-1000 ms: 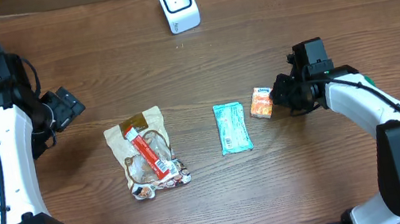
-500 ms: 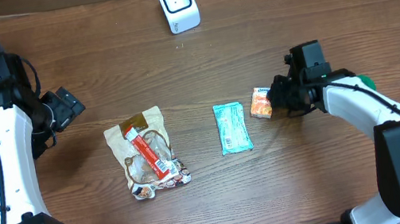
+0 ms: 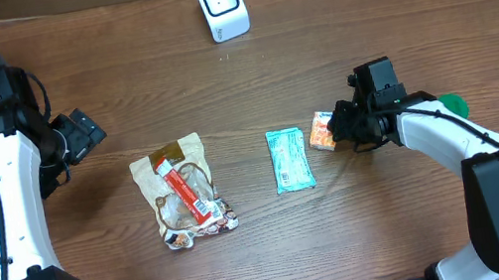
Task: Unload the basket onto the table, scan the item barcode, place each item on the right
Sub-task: 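Grasp the orange Kleenex pack with the right gripper and lift it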
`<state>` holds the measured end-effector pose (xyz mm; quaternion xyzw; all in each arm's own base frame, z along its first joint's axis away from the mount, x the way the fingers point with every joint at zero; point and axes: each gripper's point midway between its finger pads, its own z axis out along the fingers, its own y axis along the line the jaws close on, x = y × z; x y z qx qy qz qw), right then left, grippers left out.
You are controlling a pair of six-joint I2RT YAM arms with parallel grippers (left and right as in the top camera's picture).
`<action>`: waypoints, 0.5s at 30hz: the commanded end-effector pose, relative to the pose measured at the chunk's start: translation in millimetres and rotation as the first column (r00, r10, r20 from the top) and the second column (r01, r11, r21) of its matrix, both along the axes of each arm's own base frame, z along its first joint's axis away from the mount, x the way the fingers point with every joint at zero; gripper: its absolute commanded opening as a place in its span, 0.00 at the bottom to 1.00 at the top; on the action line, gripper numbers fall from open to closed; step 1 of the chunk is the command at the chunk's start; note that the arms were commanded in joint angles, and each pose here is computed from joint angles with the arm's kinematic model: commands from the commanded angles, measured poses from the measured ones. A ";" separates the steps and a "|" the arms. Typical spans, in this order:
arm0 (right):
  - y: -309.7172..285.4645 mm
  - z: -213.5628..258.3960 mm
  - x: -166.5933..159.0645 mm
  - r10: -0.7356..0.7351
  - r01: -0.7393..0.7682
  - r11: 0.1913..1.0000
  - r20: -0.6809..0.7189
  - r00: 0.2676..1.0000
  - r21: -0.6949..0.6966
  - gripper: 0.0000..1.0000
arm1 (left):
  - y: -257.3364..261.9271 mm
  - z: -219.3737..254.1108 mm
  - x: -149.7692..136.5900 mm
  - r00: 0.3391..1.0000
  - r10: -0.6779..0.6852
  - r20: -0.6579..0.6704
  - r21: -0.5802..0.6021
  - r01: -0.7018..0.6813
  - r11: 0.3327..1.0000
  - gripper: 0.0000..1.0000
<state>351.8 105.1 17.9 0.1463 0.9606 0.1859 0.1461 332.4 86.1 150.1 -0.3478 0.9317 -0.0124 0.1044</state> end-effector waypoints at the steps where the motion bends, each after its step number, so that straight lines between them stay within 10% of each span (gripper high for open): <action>1: -0.6 -4.9 -6.0 -0.043 0.043 0.999 -0.036 0.998 0.003 0.25 | -0.4 6.3 5.2 1.000 -0.024 0.019 0.014 0.024 1.000 1.00; 15: -1.9 -16.1 -13.5 -0.105 0.106 0.994 -0.103 0.989 0.010 0.21 | -0.4 6.3 5.2 1.000 -0.024 0.019 0.014 0.024 1.000 1.00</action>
